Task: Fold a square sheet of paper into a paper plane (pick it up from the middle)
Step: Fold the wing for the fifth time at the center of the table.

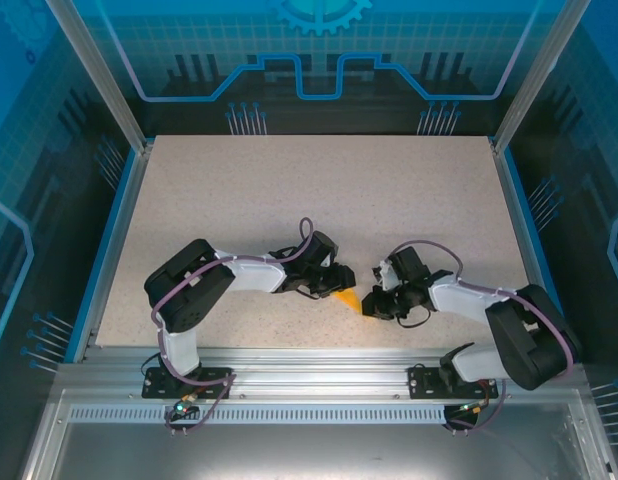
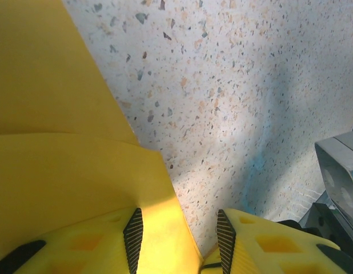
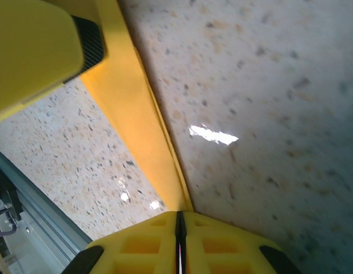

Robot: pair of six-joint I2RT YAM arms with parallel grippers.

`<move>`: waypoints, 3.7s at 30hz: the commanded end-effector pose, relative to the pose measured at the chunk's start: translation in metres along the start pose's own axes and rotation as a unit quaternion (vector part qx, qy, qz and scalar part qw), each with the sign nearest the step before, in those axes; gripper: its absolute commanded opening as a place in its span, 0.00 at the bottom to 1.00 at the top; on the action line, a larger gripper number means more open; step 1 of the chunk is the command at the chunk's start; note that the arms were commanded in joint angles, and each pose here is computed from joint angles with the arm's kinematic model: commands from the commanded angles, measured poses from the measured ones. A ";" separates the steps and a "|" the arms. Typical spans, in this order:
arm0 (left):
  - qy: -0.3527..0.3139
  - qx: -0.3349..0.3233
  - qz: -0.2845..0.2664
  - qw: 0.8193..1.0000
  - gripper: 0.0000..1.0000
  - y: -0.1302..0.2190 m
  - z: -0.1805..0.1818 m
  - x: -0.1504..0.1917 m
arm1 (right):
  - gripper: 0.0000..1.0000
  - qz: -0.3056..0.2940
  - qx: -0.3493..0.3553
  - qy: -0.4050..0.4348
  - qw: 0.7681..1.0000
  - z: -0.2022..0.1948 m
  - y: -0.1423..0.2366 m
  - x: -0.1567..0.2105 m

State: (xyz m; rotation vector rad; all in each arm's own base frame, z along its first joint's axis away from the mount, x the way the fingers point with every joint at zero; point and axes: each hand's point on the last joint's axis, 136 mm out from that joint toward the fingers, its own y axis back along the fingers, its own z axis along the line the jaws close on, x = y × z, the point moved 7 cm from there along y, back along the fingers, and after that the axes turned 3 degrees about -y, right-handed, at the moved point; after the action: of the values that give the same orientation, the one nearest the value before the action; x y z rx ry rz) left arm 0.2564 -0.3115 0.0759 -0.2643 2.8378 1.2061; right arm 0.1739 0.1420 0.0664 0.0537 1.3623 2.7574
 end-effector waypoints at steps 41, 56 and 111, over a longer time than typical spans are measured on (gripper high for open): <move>0.000 -0.010 0.016 1.000 0.44 -0.007 0.008 -0.004 | 0.18 -0.012 -0.084 0.030 0.996 0.042 0.009 -0.020; -0.008 -0.008 0.014 1.000 0.45 -0.002 0.006 -0.005 | 0.10 0.050 0.047 -0.044 0.997 -0.026 -0.025 -0.002; -0.047 -0.017 -0.112 0.992 0.47 0.109 0.015 -0.039 | 0.02 0.045 0.019 -0.046 0.998 -0.024 -0.021 -0.001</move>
State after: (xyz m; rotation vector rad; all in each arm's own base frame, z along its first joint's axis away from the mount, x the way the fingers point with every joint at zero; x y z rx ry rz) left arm 0.2907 -0.2038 0.1363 -0.5580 2.5995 1.2373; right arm 0.1939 0.1553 0.0581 0.1094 1.2404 2.8456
